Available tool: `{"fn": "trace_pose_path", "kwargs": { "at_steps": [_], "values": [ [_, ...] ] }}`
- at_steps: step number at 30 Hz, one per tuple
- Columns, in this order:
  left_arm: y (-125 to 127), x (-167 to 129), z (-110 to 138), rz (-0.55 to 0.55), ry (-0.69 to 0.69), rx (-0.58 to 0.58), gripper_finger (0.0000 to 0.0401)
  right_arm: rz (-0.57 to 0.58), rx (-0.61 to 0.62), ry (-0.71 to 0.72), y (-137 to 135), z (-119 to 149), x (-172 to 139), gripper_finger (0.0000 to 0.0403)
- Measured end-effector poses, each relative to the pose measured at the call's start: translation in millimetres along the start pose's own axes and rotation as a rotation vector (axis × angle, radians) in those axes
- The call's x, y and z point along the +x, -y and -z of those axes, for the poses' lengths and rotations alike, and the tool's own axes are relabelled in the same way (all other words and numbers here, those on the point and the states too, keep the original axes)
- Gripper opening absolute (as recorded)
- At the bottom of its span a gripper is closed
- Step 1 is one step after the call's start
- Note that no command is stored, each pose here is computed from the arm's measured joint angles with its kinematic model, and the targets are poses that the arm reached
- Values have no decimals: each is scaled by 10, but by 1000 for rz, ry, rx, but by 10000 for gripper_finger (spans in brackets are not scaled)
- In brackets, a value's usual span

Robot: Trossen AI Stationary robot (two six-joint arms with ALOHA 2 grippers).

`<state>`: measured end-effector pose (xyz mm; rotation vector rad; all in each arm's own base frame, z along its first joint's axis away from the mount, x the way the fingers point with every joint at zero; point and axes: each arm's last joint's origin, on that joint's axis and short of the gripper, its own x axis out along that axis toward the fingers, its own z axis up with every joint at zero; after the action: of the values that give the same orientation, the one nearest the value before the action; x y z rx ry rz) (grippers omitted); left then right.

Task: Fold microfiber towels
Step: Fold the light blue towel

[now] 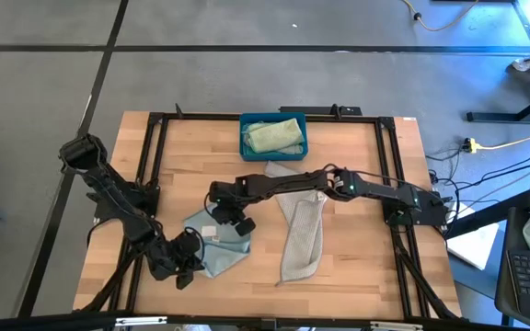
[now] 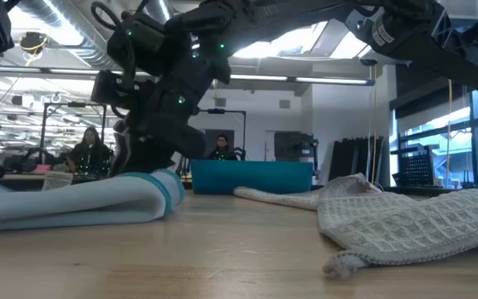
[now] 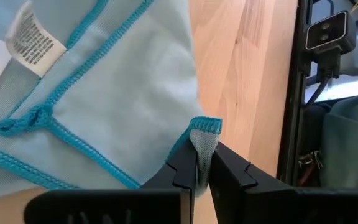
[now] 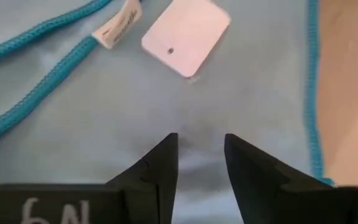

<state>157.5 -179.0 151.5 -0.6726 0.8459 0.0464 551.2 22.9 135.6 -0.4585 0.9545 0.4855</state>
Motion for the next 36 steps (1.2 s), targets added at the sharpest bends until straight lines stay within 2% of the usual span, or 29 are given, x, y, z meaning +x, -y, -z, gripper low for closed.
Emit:
{"fn": "trace_pose_path", "kwargs": {
  "at_steps": [6,12,18,21,24,29,32,36],
  "values": [
    [44,-7,3,41,8,-15,27,-27,-31,100,53,-135,-282,133],
    [91,-37,64,75,19,-86,27,-267,-19,341,17,-248,-324,133],
    [102,-65,122,76,28,-79,27,-176,-177,310,-275,-317,74,138],
    [97,-65,127,71,27,-74,27,-109,-250,427,-277,-478,24,160],
    [96,-65,128,70,26,-72,27,-87,-282,529,-218,-559,-49,203],
    [94,-64,123,66,37,-28,25,-133,-315,616,-203,-595,-72,275],
    [89,-63,106,49,94,24,14,-191,-323,630,-269,-604,-56,291],
    [71,-45,46,19,158,58,3,-225,-303,618,-345,-616,-19,285]
  ]
}}
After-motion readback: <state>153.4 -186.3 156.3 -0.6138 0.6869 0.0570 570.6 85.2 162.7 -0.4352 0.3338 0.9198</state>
